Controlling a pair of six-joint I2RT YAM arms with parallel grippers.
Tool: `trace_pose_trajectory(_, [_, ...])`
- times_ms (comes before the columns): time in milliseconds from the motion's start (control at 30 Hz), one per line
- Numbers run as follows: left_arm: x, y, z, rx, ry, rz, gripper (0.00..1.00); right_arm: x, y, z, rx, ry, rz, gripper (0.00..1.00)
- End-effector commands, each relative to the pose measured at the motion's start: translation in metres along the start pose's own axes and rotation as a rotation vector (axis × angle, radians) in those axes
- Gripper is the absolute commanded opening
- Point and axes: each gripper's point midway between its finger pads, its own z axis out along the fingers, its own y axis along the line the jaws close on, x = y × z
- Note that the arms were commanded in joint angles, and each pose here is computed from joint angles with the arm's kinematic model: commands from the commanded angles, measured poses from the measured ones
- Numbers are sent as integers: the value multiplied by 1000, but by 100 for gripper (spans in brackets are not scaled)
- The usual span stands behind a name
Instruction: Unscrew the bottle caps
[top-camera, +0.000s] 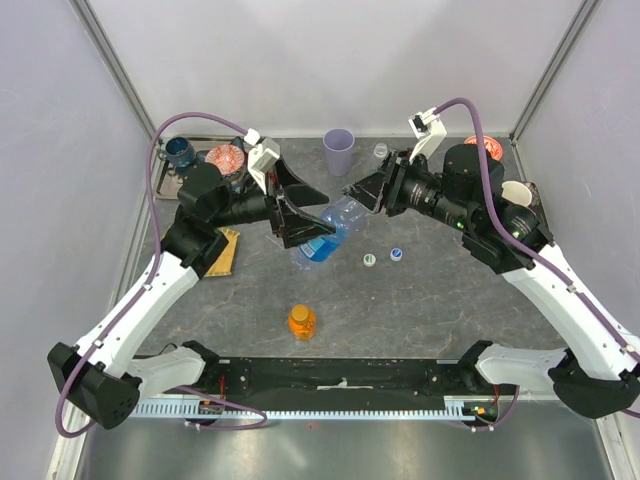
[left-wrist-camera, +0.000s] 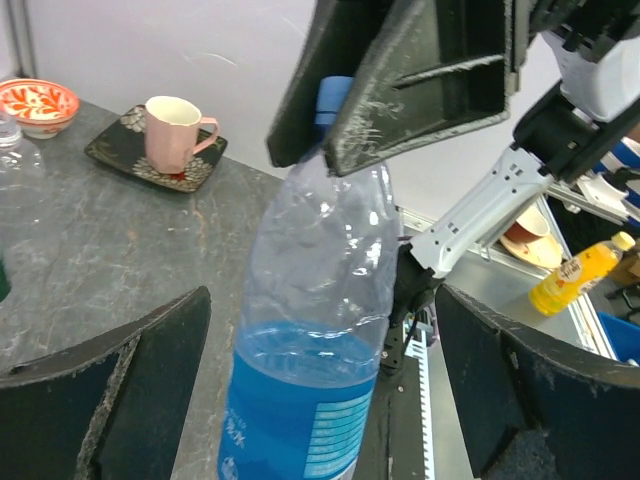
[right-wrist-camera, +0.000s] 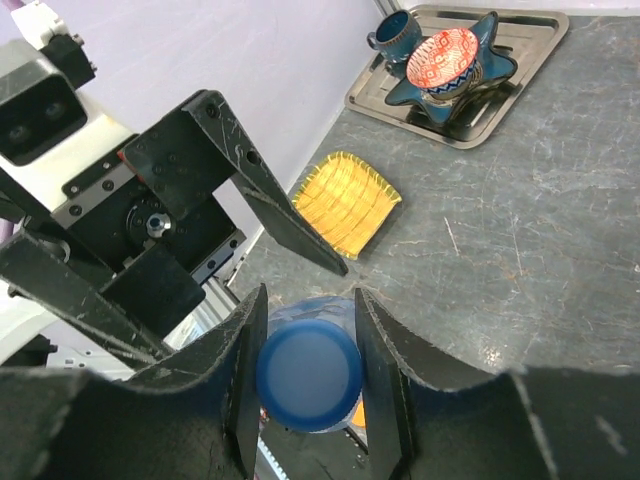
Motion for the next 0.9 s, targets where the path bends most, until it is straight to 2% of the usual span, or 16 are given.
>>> trace_pose_trajectory(0, [-5, -28, 2, 97, -6, 64, 100, -18, 17, -4, -49, -52, 37, 0])
trace_pose_trajectory(300, [4, -2, 10, -103, 24, 185, 100, -19, 11, 8, -14, -58, 103, 0])
trace_pose_trajectory(867, [28, 17, 24, -193, 99, 262, 98, -9, 17, 22, -12, -43, 125, 0])
